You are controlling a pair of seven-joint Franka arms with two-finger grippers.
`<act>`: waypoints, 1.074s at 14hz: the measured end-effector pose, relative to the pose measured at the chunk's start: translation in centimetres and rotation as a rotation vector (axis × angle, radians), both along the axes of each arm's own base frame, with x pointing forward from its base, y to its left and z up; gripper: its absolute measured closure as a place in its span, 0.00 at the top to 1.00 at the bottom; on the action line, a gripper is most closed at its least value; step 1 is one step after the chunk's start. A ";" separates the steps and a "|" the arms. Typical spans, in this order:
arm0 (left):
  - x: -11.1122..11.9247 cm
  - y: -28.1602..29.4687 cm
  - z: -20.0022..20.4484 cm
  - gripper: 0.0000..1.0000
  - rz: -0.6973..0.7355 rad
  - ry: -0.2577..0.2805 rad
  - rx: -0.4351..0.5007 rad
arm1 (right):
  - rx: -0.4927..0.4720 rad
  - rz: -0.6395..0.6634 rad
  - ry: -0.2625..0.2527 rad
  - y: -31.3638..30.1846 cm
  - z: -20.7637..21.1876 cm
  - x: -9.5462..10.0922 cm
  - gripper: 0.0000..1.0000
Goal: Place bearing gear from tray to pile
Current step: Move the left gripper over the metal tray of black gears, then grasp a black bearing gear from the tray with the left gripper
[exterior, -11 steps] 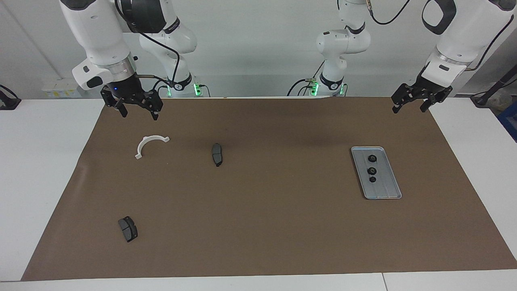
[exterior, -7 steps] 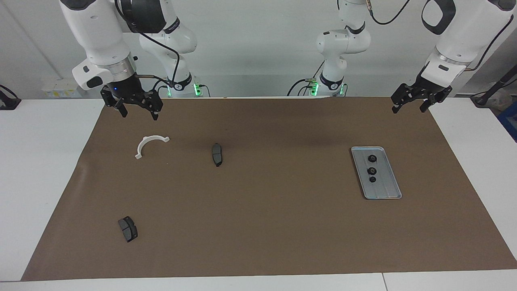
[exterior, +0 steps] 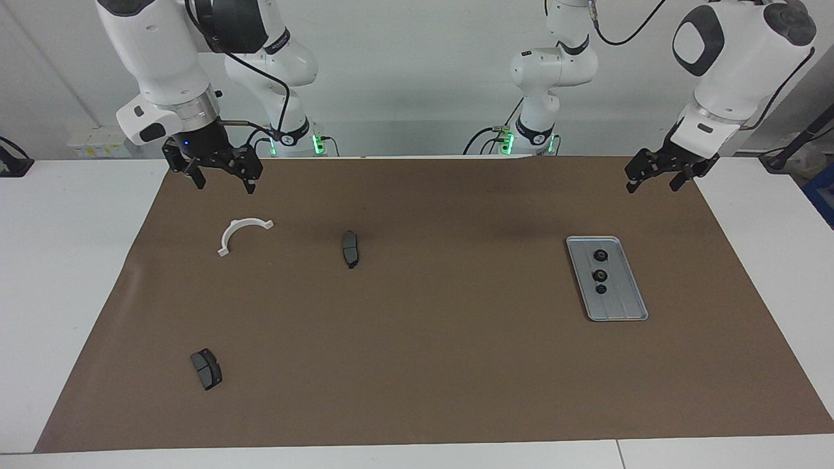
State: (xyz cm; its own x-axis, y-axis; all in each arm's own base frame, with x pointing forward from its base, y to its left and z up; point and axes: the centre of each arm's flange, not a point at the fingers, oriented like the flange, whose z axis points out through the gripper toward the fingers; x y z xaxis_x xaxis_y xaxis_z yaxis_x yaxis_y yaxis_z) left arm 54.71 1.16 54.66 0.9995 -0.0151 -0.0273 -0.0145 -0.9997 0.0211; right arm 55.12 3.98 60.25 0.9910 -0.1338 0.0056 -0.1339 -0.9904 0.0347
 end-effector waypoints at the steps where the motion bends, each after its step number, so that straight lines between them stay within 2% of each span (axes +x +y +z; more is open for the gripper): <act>1: 0.3 0.0 -2.2 1.00 0.001 0.006 0.000 | 0.000 0.000 0.000 0.0 0.0 0.0 1.00; 6: 1.7 1.5 -11.7 1.00 0.030 0.000 0.004 | 0.000 0.000 0.000 0.0 0.0 0.0 1.00; 10: 3.1 1.7 -18.5 1.00 0.033 0.028 0.006 | 0.000 0.000 0.000 0.0 0.0 0.0 1.00; 13: 3.3 1.8 -20.6 1.00 0.034 0.046 0.006 | 0.000 0.000 0.000 0.0 0.0 0.0 1.00; 15: 2.6 1.8 -21.8 1.00 0.036 0.055 0.006 | 0.000 0.000 0.000 0.0 0.0 0.0 1.00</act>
